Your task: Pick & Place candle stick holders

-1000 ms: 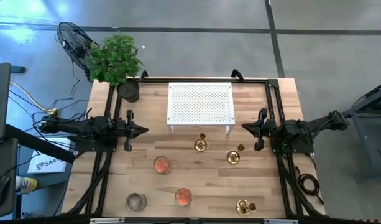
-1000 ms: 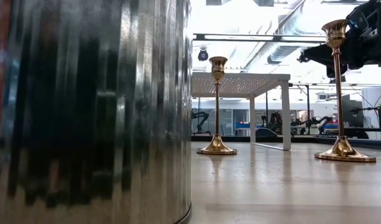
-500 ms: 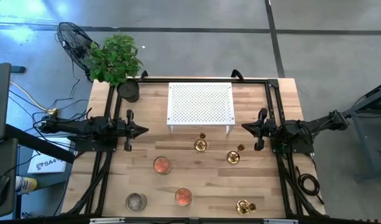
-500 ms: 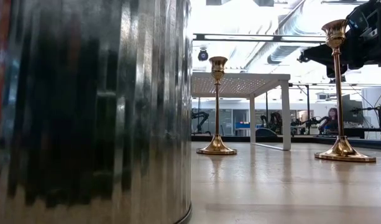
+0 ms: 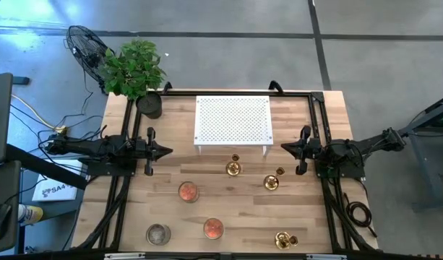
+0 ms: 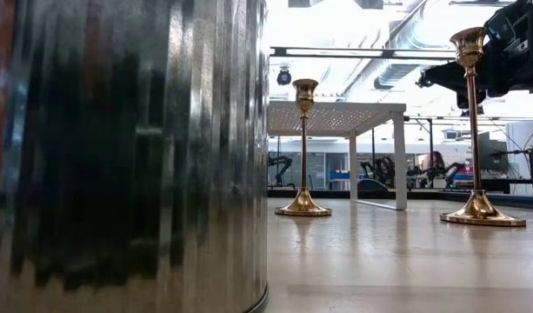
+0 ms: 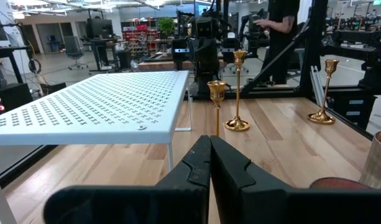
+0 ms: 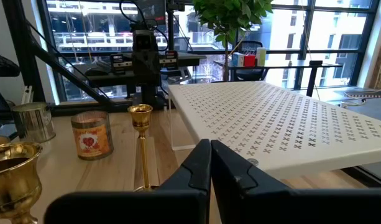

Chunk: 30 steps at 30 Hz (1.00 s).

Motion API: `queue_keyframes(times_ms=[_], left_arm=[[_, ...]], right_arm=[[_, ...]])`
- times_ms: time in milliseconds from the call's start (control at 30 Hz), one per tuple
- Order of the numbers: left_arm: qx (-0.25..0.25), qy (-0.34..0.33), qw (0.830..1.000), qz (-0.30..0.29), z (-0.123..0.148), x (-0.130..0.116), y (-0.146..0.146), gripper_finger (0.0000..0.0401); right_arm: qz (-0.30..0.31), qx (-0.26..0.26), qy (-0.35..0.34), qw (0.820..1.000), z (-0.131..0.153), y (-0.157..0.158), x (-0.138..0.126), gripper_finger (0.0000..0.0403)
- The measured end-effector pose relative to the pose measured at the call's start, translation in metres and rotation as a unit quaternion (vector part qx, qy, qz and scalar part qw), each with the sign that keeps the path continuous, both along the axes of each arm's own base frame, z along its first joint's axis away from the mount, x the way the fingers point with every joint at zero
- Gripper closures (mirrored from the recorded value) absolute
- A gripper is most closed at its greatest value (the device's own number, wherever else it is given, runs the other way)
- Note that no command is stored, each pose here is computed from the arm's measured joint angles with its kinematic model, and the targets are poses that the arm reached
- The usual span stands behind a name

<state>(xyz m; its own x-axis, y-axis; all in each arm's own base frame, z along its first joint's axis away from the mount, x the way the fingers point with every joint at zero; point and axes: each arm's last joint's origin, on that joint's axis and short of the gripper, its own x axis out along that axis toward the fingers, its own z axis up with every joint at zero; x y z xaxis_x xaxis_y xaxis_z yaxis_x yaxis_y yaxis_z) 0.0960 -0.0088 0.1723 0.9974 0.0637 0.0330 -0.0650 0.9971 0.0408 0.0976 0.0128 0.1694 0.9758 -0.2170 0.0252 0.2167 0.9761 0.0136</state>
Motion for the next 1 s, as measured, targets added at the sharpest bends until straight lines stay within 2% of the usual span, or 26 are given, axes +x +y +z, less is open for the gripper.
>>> queue_keyframes(times_ms=[200, 367, 633, 800, 900, 1000], left_arm=[[0.0, -0.002, 1.0, -0.003, 0.0003, 0.0, -0.0001, 0.04], [-0.004, -0.013, 1.0, 0.022, 0.0044, -0.0007, 0.0014, 0.04], [-0.005, -0.02, 1.0, 0.018, 0.0077, -0.0013, 0.0012, 0.04], [-0.006, -0.014, 1.0, 0.017, 0.007, -0.0014, 0.0012, 0.04], [-0.029, -0.004, 0.999, 0.016, 0.005, -0.0013, 0.0012, 0.04], [-0.062, -0.003, 0.997, 0.04, 0.005, -0.0018, 0.0026, 0.04]], right_arm=[[0.0, 0.0, 0.0, 1.0, 0.0001, 0.0, 0.0, 0.0398], [0.0, 0.0, 0.0, 1.0, 0.0, 0.0, 0.0, 0.0398], [0.001, 0.001, -0.002, 1.0, 0.0004, 0.0, 0.0, 0.0398], [0.027, 0.0, -0.002, 1.0, 0.0003, 0.0015, 0.0003, 0.0398], [0.025, 0.001, -0.002, 1.0, 0.0003, 0.0014, 0.0003, 0.0398], [0.01, 0.014, -0.005, 1.0, 0.0005, 0.0006, 0.0001, 0.0389]])
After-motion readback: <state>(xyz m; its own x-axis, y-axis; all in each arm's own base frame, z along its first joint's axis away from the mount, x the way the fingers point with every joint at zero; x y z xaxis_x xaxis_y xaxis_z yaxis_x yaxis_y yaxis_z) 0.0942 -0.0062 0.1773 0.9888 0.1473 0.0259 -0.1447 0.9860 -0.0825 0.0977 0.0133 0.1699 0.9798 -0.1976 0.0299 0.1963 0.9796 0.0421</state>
